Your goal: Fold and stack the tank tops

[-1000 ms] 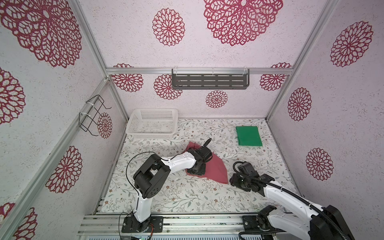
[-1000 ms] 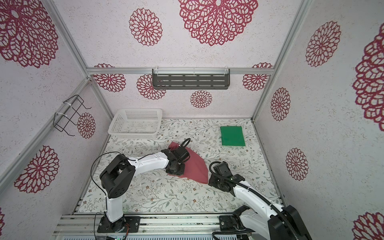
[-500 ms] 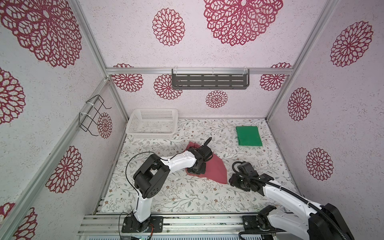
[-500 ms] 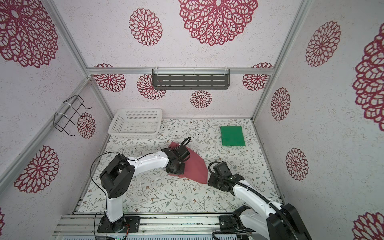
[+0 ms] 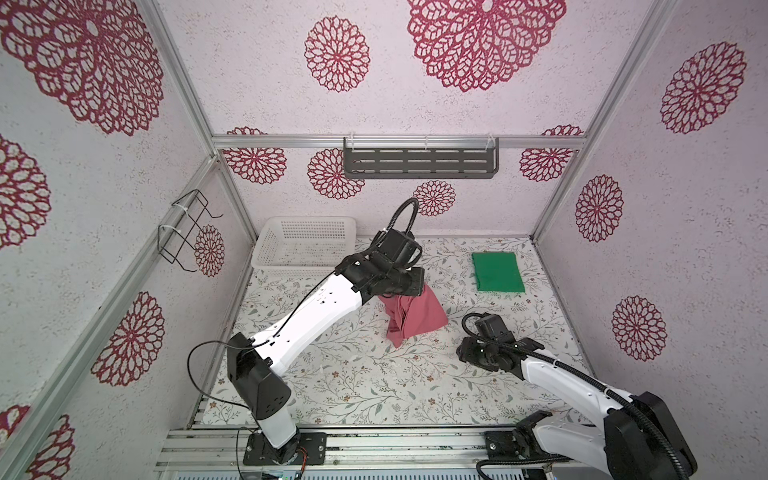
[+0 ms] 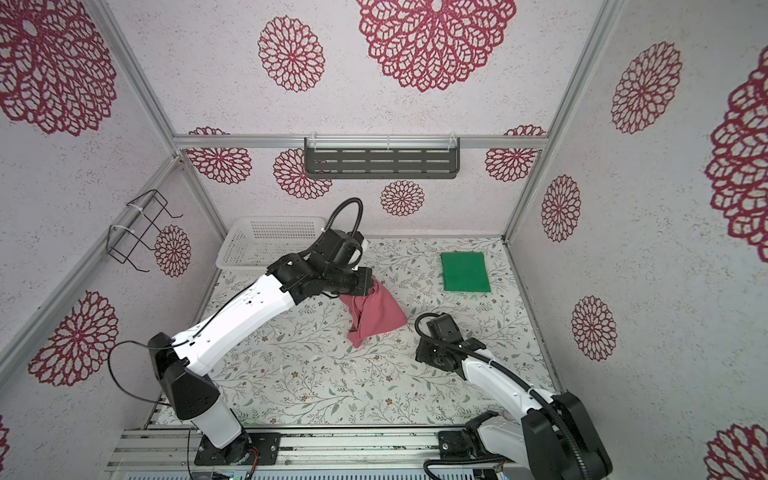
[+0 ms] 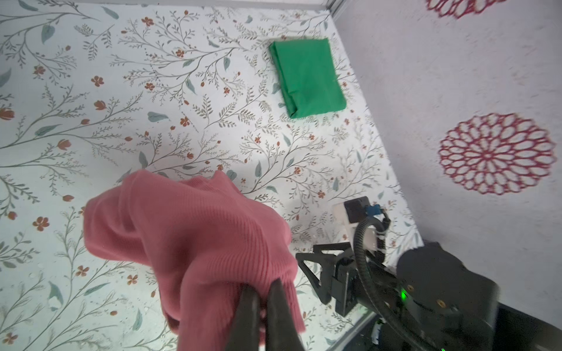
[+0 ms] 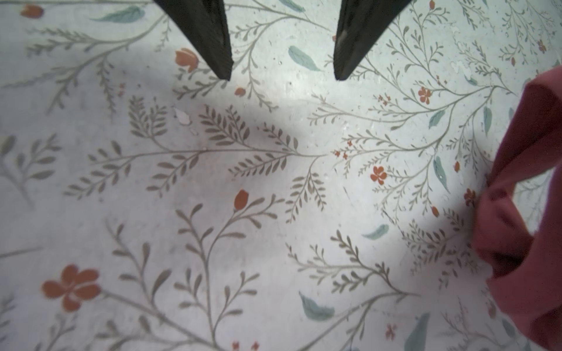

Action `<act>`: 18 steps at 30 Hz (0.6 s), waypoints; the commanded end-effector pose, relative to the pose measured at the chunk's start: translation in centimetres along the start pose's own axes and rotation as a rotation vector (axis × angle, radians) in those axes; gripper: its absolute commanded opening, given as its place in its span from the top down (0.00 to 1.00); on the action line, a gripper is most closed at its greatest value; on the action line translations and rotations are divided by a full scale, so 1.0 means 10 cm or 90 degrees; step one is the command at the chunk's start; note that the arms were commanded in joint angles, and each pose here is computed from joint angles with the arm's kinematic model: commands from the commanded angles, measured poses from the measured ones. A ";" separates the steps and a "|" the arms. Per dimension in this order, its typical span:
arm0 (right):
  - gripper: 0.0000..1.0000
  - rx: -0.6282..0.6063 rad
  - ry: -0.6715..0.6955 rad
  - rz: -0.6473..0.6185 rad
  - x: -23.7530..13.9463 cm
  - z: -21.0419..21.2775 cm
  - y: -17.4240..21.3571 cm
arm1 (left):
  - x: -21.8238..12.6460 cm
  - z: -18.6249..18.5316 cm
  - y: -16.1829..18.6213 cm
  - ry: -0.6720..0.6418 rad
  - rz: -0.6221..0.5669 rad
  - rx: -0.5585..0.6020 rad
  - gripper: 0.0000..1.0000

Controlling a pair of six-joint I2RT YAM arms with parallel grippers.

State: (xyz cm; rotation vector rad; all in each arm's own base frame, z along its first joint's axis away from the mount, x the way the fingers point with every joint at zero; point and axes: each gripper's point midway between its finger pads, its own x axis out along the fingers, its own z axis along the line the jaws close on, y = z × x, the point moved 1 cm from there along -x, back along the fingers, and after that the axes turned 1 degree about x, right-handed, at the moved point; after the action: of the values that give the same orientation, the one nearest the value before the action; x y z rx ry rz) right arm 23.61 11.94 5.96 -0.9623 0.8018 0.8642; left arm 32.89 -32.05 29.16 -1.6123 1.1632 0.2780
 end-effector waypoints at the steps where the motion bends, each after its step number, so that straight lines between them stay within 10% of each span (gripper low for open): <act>1: 0.43 -0.022 -0.024 -0.022 -0.09 0.07 -0.17 | -0.11 0.23 0.00 0.021 -0.029 -0.063 1.00; 12: 0.41 -0.016 -0.177 0.080 -0.07 0.44 0.18 | 0.66 0.59 1.28 0.034 0.085 -0.224 1.00; 18: 0.41 -0.002 -0.153 0.081 -0.05 0.33 0.26 | 0.76 0.71 1.51 -0.059 0.151 -0.150 0.83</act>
State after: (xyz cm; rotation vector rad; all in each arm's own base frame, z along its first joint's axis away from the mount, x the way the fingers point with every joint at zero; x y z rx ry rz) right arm 21.73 15.29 6.01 -0.8264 0.6788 1.0725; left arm 26.33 -28.91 10.53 -1.6647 1.3375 0.7060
